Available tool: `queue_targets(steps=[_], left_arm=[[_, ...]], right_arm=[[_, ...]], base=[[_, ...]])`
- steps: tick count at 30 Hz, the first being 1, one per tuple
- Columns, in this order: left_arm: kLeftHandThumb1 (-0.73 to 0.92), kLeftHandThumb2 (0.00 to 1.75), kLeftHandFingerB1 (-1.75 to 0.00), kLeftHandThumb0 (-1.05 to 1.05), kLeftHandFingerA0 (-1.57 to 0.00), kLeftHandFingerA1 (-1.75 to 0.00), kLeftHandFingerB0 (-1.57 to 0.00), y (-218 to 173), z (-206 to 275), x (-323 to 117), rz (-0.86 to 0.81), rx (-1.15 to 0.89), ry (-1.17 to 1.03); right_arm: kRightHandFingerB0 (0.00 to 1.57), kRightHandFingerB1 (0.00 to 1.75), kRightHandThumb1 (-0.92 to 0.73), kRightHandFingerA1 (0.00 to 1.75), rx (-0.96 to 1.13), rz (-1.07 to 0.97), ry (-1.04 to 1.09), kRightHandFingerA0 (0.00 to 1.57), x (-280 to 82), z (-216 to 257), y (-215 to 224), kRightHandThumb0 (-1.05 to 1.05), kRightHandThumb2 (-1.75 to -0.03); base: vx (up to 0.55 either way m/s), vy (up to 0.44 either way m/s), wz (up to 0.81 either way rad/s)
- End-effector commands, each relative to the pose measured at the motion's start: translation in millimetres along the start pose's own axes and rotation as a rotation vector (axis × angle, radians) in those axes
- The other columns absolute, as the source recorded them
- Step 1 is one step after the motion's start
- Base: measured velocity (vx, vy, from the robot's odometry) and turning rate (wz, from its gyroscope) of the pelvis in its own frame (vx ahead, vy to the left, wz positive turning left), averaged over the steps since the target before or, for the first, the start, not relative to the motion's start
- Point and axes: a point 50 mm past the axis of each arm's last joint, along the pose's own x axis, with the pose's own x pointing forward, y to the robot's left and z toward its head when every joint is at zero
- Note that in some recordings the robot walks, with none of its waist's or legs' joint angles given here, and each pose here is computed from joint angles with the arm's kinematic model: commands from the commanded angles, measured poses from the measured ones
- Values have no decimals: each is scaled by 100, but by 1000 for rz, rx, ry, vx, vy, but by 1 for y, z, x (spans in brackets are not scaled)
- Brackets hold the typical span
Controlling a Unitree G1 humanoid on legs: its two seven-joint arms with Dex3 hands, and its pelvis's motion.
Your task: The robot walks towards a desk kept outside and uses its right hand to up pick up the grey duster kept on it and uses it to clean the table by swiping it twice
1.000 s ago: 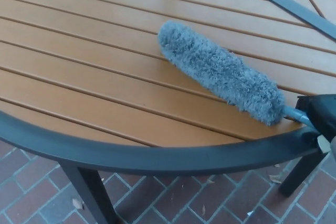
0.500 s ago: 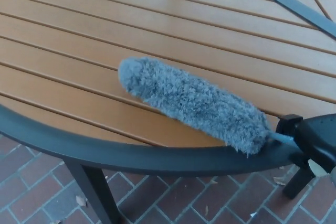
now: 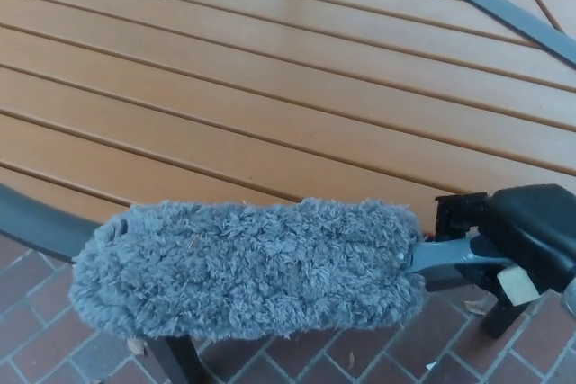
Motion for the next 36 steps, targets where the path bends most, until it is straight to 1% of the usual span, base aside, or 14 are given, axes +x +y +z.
queue_targets(steps=[1, 6, 7, 8, 9, 13, 16, 18, 19, 28, 29, 32, 33, 36], left_arm=[[65, 59, -50, -9, -74, -51, -69, 5, -2, -1, 15, 8, 28], [65, 59, -50, -9, -74, -51, -69, 4, -1, 0, 13, 6, 27], [64, 58, -50, -11, -76, -52, -70, 4, -2, -1, 14, 6, 26], [64, 58, -50, -11, -76, -52, -70, 5, -3, -2, 16, 7, 23], [63, 58, -49, -13, -75, -51, -69, 5, -4, -3, 16, 9, 26], [64, 58, -49, -11, -76, -51, -68, 5, -6, -3, 21, 16, 35], [65, 59, -50, -10, -77, -51, -70, 6, -8, -5, 18, 3, 34], [65, 59, -50, -10, -77, -51, -70, 6, -8, -5, 18, 3, 34], [67, 59, -49, -11, -75, -51, -66, 6, -8, -5, 18, 11, 35], [66, 59, -50, -11, -75, -52, -66, 5, -8, -4, 18, 12, 35], [66, 59, -49, -11, -75, -52, -66, 5, -8, -4, 21, 12, 38], [66, 59, -49, -11, -75, -52, -66, 6, -8, -4, 24, 13, 43], [65, 59, -50, -10, -74, -53, -67, 5, -8, -4, 21, 4, 38], [65, 59, -50, -10, -74, -53, -67, 5, -7, -4, 15, -9, 30]], right_arm=[[77, 163, -53, 175, 192, 96, -117, 90, -12, 18, 0, -25, -117], [77, 163, -53, 175, 235, 103, -116, 90, -14, 20, -2, -25, -117], [76, 166, -48, 175, 361, 23, -89, 89, -7, 15, -21, -20, -129], [76, 166, -48, 175, 525, -63, -73, 89, -1, 9, -43, -20, -129], [75, 171, -49, 175, 579, -98, -58, 90, 2, 7, -53, -20, -130], [75, 173, -48, 175, 637, -159, -25, 94, 7, 2, -77, -18, -134], [79, 169, -43, 175, 736, -246, -2, 97, 11, 1, -104, -16, -140], [79, 169, -43, 175, 739, -245, 0, 97, 11, 1, -105, -16, -140], [80, 165, -40, 175, 744, -288, 11, 98, 14, -3, -114, -16, -142], [81, 165, -40, 175, 771, -409, 112, 96, 25, -25, -142, -15, -142], [78, 164, -43, 175, 699, -454, 157, 92, 28, -37, -149, -14, -133], [78, 164, -43, 175, 588, -514, 223, 92, 32, -55, -161, -14, -133], [71, 169, -53, 175, 524, -520, 245, 87, 33, -62, -161, -17, -108], [71, 169, -53, 175, 425, -526, 275, 87, 34, -73, -163, -17, -108]], base=[[0, 0, 0], [0, 0, 0], [0, 0, 0], [0, 0, 0], [0, 0, 0], [0, 0, 0], [0, 0, 0], [0, 0, 0], [0, 0, 0], [0, 0, 0], [0, 0, 0], [0, 0, 0], [0, 0, 0], [0, 0, 0]])
